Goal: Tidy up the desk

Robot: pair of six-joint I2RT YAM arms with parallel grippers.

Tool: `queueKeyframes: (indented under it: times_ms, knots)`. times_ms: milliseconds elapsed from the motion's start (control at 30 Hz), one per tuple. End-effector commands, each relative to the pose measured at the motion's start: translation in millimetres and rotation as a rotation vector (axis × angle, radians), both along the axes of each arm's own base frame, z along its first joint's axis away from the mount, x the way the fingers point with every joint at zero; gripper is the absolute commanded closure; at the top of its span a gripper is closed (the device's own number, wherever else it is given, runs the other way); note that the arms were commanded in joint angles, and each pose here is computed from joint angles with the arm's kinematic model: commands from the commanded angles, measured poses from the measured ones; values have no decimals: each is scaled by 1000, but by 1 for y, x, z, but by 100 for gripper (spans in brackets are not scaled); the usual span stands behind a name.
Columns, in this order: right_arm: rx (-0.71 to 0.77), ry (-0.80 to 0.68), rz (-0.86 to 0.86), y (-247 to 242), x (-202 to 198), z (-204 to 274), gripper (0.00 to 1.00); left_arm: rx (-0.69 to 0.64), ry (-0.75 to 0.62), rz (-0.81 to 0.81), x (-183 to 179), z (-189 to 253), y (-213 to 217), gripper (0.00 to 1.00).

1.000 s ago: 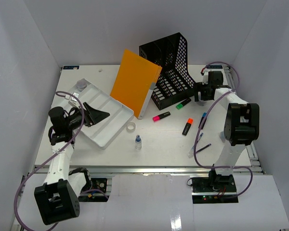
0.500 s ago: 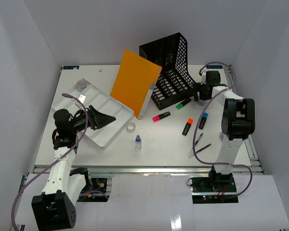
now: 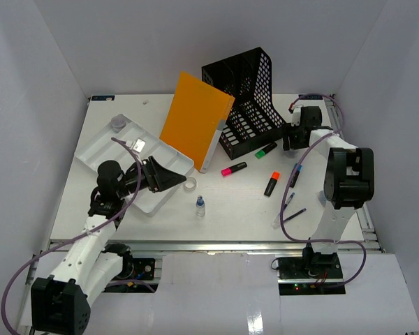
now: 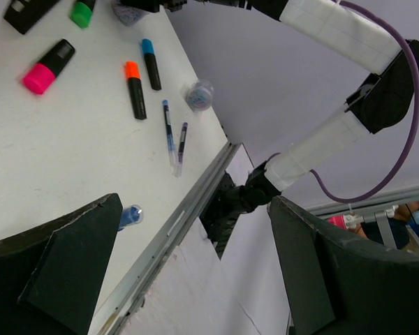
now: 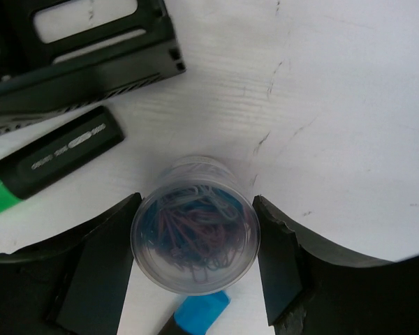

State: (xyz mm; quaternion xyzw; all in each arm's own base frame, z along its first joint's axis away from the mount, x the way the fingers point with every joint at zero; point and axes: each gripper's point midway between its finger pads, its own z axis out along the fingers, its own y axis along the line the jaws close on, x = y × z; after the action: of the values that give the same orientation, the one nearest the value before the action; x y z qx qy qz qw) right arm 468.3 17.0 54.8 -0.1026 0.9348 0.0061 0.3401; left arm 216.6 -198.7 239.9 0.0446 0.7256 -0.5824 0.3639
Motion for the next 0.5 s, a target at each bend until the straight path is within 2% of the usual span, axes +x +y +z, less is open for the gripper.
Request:
queueKeyframes:
  times_ms: [0,133,233,367,467]
  knots:
    - [118,-157,105,25,-13,68,90,-32,-41,-4,0,9,-23,2]
    - [325,-208,371,76,-65,106,92,-50,-94,-32,-1,17,-47,2]
    - [504,-264,570,112,-115,153,92,-65,-176,-91,-6,24,-70,2]
    - [696,-279,724,140,-162,190,92,-28,-319,-108,1,27,-93,2]
    - [790,-335,831,152,-191,225,92,-50,-497,-130,-3,42,-105,2]
